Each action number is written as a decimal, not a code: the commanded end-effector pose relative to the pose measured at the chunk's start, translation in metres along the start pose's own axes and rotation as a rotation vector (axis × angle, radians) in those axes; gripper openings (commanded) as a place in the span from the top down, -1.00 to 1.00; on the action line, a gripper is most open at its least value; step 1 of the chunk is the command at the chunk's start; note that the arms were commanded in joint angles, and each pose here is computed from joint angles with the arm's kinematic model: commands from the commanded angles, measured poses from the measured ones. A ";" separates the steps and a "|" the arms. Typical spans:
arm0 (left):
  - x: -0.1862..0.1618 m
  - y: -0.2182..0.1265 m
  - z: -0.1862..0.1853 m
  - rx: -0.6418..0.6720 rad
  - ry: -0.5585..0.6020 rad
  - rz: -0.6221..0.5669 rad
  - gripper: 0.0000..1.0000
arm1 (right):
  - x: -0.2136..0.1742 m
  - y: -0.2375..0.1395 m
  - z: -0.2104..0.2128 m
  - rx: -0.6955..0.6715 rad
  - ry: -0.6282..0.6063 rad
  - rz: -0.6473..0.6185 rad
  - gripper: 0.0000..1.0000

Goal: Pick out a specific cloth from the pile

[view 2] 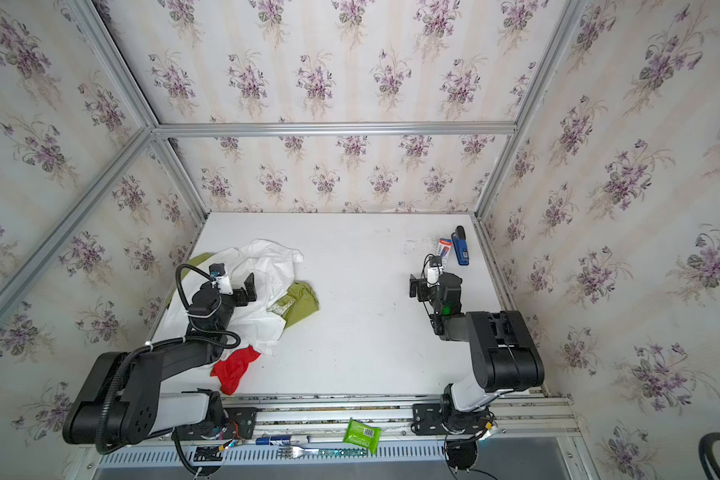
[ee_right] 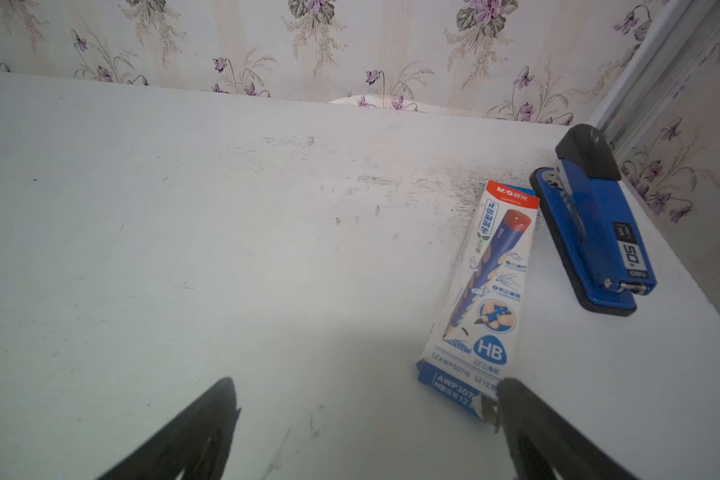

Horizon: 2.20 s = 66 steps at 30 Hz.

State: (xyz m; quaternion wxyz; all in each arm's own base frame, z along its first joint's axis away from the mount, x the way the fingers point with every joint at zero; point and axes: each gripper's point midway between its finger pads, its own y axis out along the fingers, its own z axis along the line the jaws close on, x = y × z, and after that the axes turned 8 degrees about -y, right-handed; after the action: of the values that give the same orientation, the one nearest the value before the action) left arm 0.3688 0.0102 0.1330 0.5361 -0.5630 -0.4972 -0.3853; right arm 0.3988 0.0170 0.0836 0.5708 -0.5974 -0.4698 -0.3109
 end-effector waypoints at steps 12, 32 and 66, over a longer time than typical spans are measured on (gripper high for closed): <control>0.009 0.001 -0.002 -0.009 0.006 -0.029 -0.99 | 0.007 -0.004 -0.001 -0.008 0.001 -0.038 -1.00; 0.009 0.000 -0.003 -0.010 0.008 -0.031 -0.99 | 0.005 -0.005 -0.011 -0.064 0.019 -0.029 -1.00; 0.041 -0.106 -0.022 0.115 -0.378 0.410 -0.94 | 0.115 -0.117 0.124 0.159 -0.035 -0.251 -1.00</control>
State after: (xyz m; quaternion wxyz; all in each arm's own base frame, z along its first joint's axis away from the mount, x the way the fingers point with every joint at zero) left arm 0.3030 -0.0101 0.2264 0.5078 -0.6612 -0.5150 -0.1993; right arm 0.3257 0.1387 0.2250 0.5710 -0.4746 -0.5655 -0.3592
